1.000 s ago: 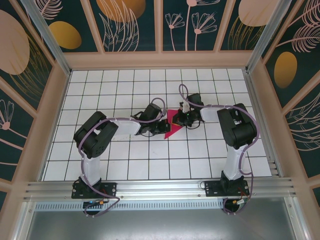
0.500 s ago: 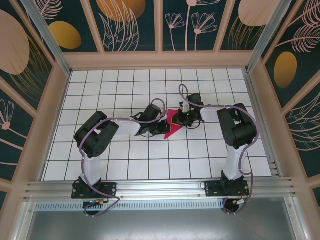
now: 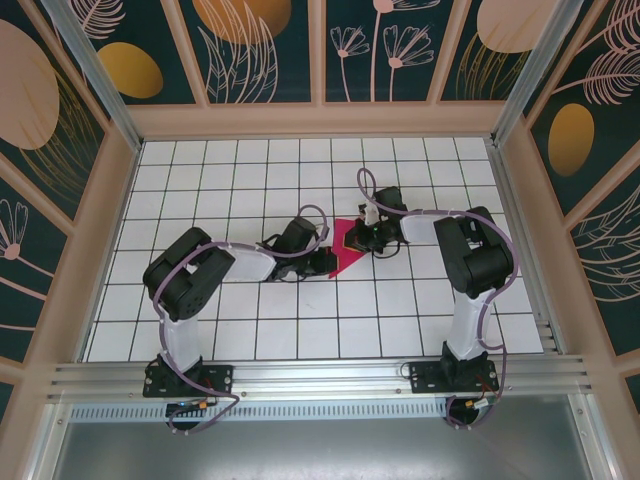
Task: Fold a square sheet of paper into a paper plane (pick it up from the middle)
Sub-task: Fourth fold the wing at the center of the table.
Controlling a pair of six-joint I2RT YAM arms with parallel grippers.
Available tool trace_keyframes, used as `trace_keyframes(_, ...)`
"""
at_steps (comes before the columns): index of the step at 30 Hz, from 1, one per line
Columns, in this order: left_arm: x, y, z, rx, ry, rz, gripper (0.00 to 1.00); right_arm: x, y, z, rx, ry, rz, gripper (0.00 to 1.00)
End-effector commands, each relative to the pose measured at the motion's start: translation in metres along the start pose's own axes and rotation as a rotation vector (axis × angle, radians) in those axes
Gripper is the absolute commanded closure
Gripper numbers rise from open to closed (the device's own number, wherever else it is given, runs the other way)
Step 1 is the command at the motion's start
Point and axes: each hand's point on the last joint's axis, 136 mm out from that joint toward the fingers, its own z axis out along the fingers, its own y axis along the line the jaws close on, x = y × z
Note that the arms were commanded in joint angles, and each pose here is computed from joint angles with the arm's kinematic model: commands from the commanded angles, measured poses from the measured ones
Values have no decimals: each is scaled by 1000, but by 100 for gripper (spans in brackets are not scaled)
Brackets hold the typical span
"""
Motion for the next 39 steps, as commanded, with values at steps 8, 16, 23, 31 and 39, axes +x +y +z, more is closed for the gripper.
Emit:
trace_keyframes(8,63,22,-12,-98,177,13,95,40,-64,19,225,101,71,100)
trace_keyframes(16,52,3,-25,-74,146,119,94,42,-65,19,225,104,72,100)
trace_keyframes(23,-7,-25,-46,-80,-116,135,93,41,-65,20,220,103,79,100)
trace_keyframes(31,-12,-20,-10,-79,-65,80,94,44,-65,23,210,114,91,100)
trace_keyframes(39,-24,-15,5,-114,-88,84,95,45,-63,23,203,117,96,100)
